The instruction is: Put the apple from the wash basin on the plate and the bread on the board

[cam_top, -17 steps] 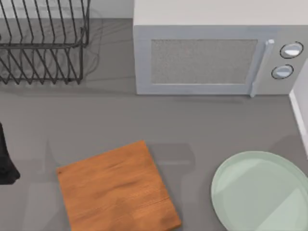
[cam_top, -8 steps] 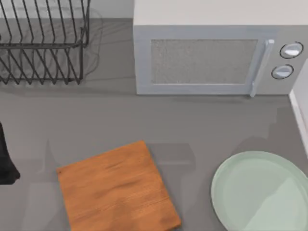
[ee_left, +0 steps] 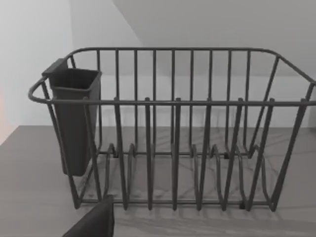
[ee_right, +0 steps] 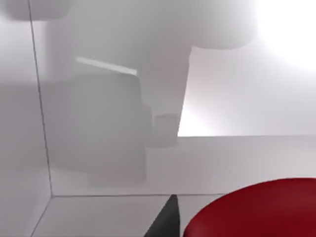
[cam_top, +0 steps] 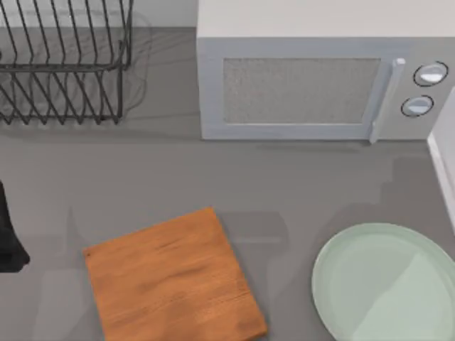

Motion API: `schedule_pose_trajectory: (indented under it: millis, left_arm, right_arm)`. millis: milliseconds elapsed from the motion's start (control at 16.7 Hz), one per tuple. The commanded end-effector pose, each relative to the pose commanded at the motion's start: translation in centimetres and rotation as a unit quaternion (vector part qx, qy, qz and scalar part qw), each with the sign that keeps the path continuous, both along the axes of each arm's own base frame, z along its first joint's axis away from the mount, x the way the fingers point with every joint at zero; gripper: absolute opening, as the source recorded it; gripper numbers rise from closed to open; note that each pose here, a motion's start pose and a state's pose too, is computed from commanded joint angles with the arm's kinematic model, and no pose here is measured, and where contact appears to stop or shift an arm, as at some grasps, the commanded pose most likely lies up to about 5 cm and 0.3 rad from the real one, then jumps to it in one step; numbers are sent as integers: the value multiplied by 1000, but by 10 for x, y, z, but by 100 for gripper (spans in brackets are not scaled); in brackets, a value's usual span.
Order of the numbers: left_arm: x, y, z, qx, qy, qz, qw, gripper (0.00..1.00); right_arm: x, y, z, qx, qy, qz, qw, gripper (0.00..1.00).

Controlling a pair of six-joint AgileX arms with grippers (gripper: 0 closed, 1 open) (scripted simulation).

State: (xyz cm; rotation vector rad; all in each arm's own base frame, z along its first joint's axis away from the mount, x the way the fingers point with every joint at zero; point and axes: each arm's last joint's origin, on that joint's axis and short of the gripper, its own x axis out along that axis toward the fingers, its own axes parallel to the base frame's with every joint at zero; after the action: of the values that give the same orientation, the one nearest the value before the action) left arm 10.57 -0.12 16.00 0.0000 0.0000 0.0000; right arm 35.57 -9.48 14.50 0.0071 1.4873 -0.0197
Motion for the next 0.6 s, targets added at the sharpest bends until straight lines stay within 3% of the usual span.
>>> schedule_pose_trajectory:
  millis: [600]
  left_arm:
    - [0, 0, 0, 0, 0, 0, 1000, 100]
  right_arm:
    - [-27, 117, 60, 10, -18, 1, 1000, 0]
